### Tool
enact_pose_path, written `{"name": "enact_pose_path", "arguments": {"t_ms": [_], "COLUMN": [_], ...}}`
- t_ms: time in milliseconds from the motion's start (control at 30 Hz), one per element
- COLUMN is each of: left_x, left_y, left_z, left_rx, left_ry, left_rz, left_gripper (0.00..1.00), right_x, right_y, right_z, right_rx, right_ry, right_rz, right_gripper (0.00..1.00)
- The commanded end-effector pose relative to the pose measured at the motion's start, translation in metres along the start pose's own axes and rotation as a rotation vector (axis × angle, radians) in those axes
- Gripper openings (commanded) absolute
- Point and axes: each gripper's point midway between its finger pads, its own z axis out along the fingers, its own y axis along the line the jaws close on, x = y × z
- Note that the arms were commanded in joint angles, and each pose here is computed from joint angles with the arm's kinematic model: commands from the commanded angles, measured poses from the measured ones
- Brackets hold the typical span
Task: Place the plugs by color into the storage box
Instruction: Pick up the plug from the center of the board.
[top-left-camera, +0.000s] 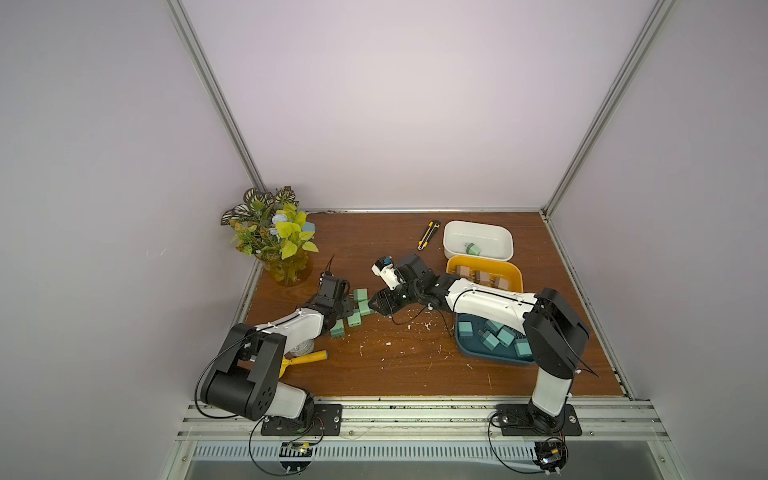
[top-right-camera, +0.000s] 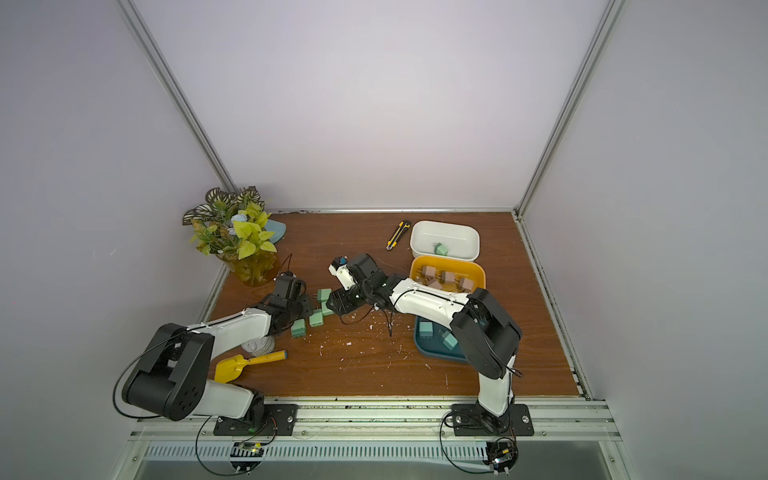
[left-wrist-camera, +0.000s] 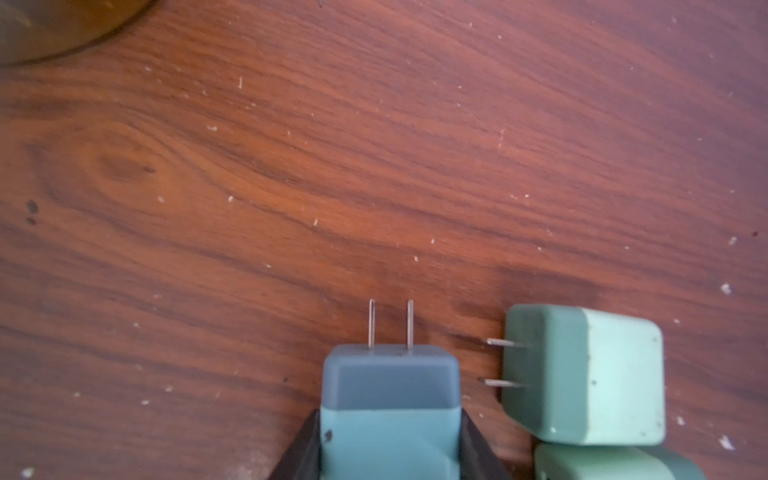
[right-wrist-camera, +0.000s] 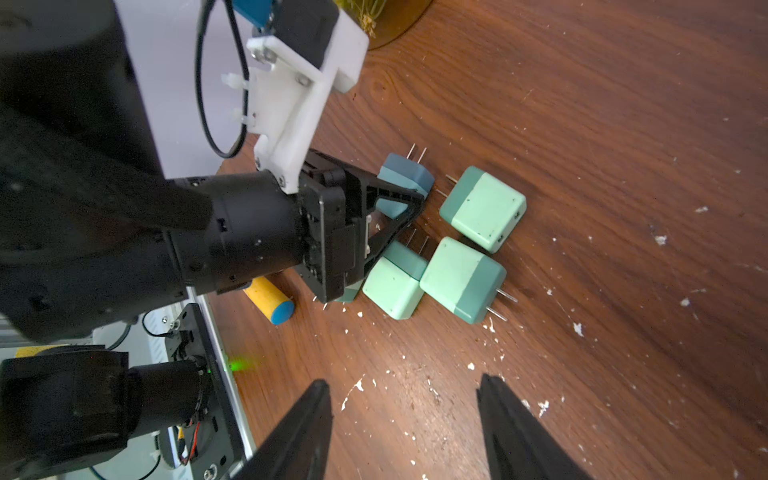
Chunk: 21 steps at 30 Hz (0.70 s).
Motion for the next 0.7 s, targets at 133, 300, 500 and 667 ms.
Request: {"name": "enact_pose_path", "arguments": {"t_ms": [133, 300, 500, 667], "left_x": [-0.008, -0.012, -0.017, -0.031], "left_y": [0.000, 0.001, 0.004, -0.007], "left_z": [-0.008, -0.014, -0.021, -0.036], "left_rx": [0.004, 0.004, -0.008, 0.032], "left_ry": [-0.011, -0.032, -0.061, -0.101], "left_rz": [0.008, 0.015, 0.018, 0.049], "left_gripper": [0.29, 0.09, 0.01, 0.01], "right_x": [-0.023, -0.022, -0.026, -0.035], "right_y": [0.021, 0.022, 0.023, 0.014], "right_z": [-0.011, -0.015, -0.020, -0.032], "right_rx": [-0.040, -0.042, -0.038, 0.032], "right_ry": [-0.058, -0.066, -0.085, -0.135], "right_rz": [-0.024, -0.020, -0.023, -0.027], "right_gripper": [0.62, 0.62, 0.61, 0.60]}}
